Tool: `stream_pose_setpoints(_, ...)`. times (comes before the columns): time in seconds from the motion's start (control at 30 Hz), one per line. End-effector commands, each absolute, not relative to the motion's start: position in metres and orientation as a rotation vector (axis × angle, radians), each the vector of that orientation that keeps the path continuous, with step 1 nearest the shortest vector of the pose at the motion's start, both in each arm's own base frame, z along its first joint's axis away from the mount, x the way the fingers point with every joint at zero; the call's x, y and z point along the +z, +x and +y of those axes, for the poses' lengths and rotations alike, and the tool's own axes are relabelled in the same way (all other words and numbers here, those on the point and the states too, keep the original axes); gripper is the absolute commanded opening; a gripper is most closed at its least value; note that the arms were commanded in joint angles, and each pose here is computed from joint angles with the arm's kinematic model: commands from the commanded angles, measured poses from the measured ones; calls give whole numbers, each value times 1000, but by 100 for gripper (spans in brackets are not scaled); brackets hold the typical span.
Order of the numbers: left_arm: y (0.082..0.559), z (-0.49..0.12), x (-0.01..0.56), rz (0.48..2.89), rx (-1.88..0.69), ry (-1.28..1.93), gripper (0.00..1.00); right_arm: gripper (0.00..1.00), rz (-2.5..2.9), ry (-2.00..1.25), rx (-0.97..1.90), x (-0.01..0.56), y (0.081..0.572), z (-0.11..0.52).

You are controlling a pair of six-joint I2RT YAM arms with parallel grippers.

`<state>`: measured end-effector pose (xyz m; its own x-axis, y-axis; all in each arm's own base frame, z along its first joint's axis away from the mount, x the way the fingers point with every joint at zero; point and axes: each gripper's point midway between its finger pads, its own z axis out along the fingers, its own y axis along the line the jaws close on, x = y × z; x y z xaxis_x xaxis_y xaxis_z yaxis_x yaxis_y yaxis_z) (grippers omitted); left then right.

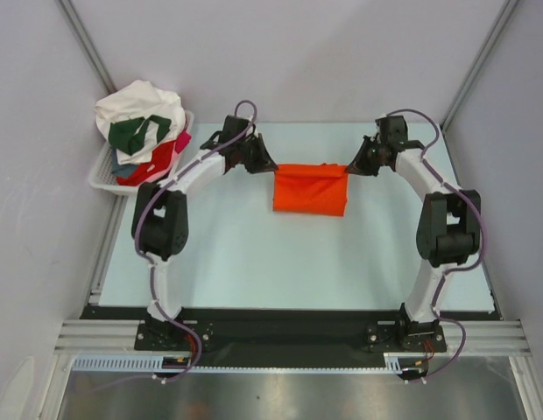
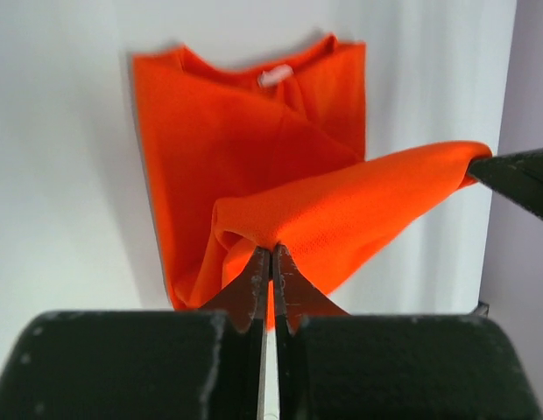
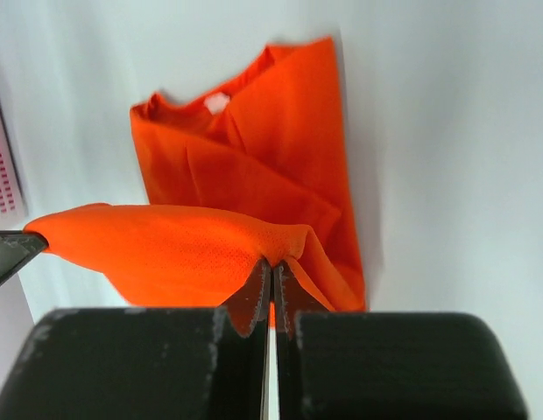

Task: Fold and stack the t-shirts
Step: Fold the tshirt

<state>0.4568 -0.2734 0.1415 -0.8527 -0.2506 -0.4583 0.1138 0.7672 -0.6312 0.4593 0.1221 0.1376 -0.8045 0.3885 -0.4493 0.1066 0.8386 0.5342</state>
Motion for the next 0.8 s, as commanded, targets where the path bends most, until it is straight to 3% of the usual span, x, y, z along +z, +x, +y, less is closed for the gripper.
stream_pose_setpoints(0.0,497,-267,142,2405,-900,-136,4,0,2412,358,674,139,494,120)
stream_pose_setpoints(0.13,531,-266,131,2398,-917,-189,6,11,2387,385,714,124,529,122)
stream_pose_setpoints(0.17,539,-262,129,2388,-913,-209,8,25,2374,401,719,117,543,120)
stream_pose_setpoints(0.23,556,-265,123,2370,-913,-209,49,48,2364,442,728,113,553,118)
stream_pose_setpoints(0.27,559,-267,122,2370,-919,-199,67,67,2341,436,740,117,558,118)
stream_pose_setpoints(0.33,570,-266,127,2343,-896,-168,84,83,2324,423,763,117,555,119)
stream_pose_setpoints(0.43,568,-260,128,2333,-841,-135,87,83,2261,372,785,126,549,120)
stream_pose_setpoints(0.57,556,-268,138,2265,-878,-53,84,72,2249,315,775,118,540,120)
stream_pose_setpoints(0.77,544,-281,122,2273,-904,1,72,54,2242,193,841,105,542,136)
